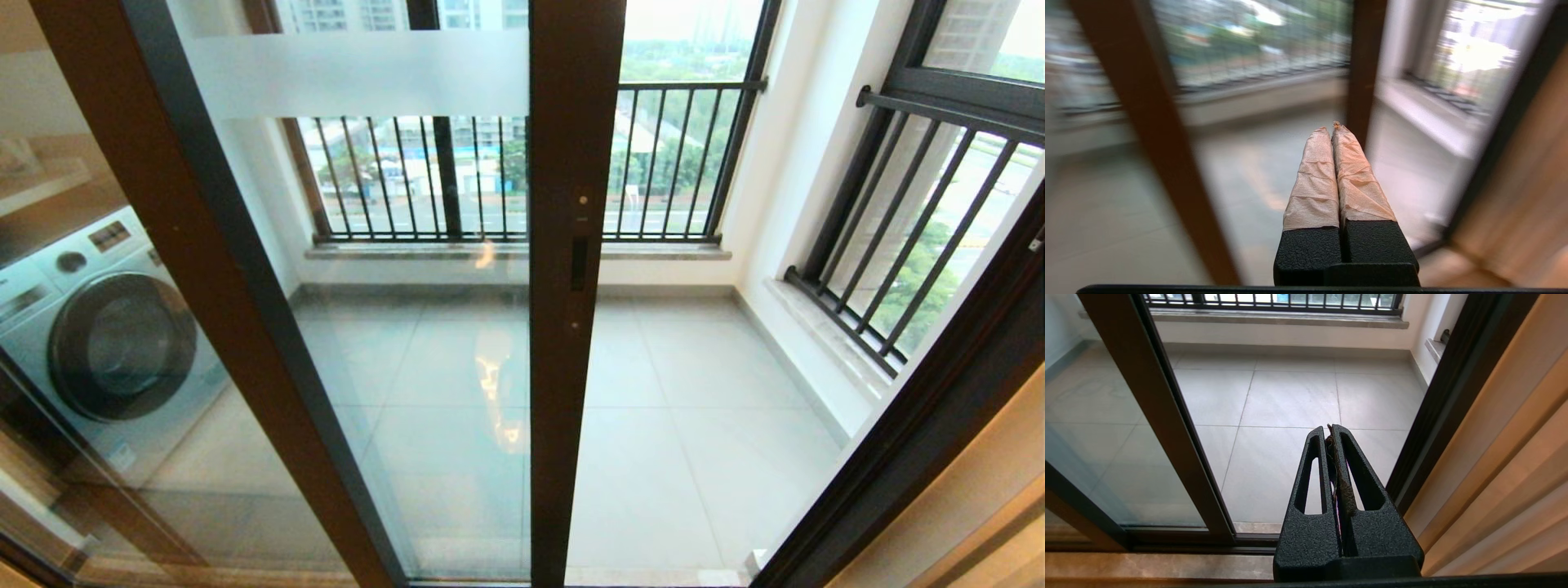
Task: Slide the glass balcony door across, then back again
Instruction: Open the slid door
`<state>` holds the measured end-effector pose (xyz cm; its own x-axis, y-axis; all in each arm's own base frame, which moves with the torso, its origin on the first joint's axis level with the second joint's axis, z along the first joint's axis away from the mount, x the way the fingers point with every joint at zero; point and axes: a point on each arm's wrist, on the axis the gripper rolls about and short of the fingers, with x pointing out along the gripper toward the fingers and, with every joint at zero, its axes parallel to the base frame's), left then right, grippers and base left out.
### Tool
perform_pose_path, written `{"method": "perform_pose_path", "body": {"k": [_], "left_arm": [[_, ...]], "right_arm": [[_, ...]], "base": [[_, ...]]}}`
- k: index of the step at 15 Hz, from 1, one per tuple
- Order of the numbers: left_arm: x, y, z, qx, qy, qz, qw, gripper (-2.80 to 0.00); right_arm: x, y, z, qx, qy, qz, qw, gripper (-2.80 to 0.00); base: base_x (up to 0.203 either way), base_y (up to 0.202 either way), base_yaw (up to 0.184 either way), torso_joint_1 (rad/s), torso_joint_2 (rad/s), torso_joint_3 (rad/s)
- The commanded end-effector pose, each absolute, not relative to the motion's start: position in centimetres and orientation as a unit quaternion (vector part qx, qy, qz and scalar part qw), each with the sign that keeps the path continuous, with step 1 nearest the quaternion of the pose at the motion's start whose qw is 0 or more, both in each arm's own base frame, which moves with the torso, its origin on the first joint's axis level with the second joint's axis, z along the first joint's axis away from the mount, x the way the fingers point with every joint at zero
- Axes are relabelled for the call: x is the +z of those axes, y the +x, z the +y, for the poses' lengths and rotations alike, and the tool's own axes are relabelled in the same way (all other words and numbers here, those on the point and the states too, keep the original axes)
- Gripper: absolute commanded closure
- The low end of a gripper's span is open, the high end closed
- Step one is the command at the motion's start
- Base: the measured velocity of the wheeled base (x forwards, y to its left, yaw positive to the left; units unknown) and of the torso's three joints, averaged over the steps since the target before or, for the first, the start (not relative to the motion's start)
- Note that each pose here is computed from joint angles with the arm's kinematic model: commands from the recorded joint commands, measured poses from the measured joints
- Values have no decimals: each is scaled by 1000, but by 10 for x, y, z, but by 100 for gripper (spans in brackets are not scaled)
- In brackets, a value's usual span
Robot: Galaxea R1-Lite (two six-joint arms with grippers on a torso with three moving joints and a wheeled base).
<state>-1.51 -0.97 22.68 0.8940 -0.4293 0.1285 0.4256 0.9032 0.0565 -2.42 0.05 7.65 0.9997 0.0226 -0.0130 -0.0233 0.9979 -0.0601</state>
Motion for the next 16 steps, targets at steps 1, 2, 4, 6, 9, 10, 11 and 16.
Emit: {"method": "perform_pose_path", "body": {"k": [1,2,4,6,9,10,11,16], "left_arm": [[252,50,-13,-278,-22,24,960,0],[260,76,-17,-310,-40,51,949,0],[272,121,-40,-360,-64,94,926,0],[281,155,-90,-376,-61,122,917,0],[282,199,-183,-364,-49,143,919,0],[282,209,-209,-360,-55,143,920,0],[281,218,-234,-355,-66,141,922,0],[247,247,-314,-355,-107,126,920,0]], "right_arm": [[77,-24,1,12,-31,7,999,0],[77,-24,1,12,-31,7,999,0],[76,-24,1,12,-31,8,999,0],[77,-24,1,12,-31,7,999,0],[76,-24,1,12,-31,8,999,0],[77,-24,1,12,-31,7,999,0],[77,-24,1,12,-31,7,999,0],[77,-24,1,12,-31,7,999,0]], "base": [[0,0,0,0,0,0],[0,0,0,0,0,0],[0,0,0,0,0,0],[0,0,0,0,0,0],[0,0,0,0,0,0],[0,0,0,0,0,0],[0,0,0,0,0,0],[0,0,0,0,0,0]]}}
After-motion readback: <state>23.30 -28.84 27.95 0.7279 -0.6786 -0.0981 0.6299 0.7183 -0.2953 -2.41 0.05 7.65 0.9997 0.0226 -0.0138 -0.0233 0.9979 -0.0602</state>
